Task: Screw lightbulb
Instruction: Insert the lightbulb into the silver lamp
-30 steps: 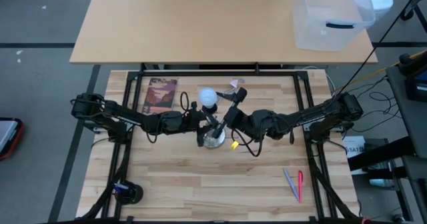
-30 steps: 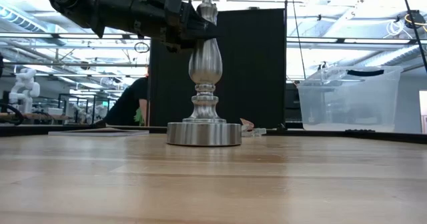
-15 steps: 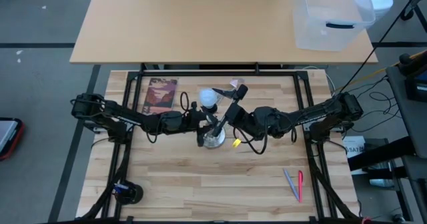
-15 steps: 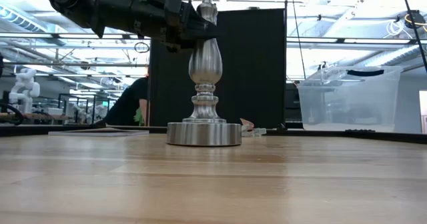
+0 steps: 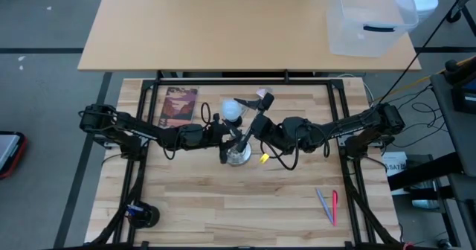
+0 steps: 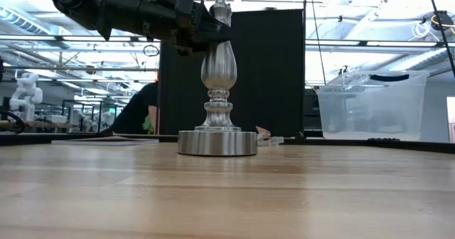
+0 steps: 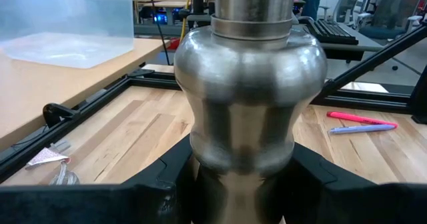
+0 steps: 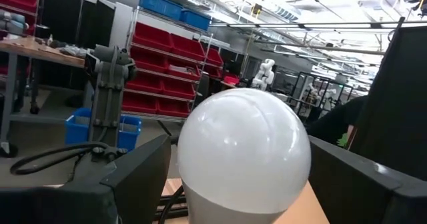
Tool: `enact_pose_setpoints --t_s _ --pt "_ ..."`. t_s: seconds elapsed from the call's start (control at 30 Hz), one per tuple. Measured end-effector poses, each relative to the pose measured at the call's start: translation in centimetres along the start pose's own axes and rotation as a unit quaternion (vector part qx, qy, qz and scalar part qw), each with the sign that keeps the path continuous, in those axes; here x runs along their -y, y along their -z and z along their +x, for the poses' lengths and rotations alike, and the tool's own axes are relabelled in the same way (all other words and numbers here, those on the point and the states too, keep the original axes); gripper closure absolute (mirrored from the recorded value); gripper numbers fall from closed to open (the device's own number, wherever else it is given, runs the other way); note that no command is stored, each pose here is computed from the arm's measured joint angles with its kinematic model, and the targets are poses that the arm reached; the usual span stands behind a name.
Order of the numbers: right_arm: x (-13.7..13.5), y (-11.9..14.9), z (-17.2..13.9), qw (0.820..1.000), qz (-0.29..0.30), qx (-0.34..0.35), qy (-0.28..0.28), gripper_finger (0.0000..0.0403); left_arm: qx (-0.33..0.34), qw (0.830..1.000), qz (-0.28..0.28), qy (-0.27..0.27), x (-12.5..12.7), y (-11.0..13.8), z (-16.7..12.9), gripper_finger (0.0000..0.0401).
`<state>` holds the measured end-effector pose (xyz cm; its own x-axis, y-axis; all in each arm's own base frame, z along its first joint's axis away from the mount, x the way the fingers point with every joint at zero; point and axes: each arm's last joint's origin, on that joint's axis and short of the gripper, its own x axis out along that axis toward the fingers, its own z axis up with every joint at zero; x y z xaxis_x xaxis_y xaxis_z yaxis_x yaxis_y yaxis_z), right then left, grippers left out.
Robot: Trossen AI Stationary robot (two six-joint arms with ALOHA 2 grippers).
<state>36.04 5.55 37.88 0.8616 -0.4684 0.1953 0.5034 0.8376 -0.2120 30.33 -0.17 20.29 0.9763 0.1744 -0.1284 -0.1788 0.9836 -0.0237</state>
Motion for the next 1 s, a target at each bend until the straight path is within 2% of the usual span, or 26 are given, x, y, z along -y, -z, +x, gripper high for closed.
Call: enact_pose_setpoints --t_s 0.23,0.4,0.8,1.0 --pt "-0.03 0.06 -0.01 1.000 -0.001 -0.003 0.000 0.0081 0.000 1.000 0.000 0.000 0.00 0.00 0.00 0.0243" --pt "-0.17 0.23 -0.22 0.999 -0.006 -0.023 0.025 0.0097 0.000 1.000 0.000 0.000 0.00 0.00 0.00 0.0243" --pt "-0.30 0.32 -0.42 0.998 0.024 -0.035 0.045 0.0134 0.001 1.000 -0.001 -0.001 -0.01 -0.02 0.00 0.0243" --pt "-0.28 0.33 -0.42 0.998 0.032 -0.036 0.049 0.0138 0.002 1.000 -0.003 -0.022 -0.11 -0.03 -0.01 0.0243"
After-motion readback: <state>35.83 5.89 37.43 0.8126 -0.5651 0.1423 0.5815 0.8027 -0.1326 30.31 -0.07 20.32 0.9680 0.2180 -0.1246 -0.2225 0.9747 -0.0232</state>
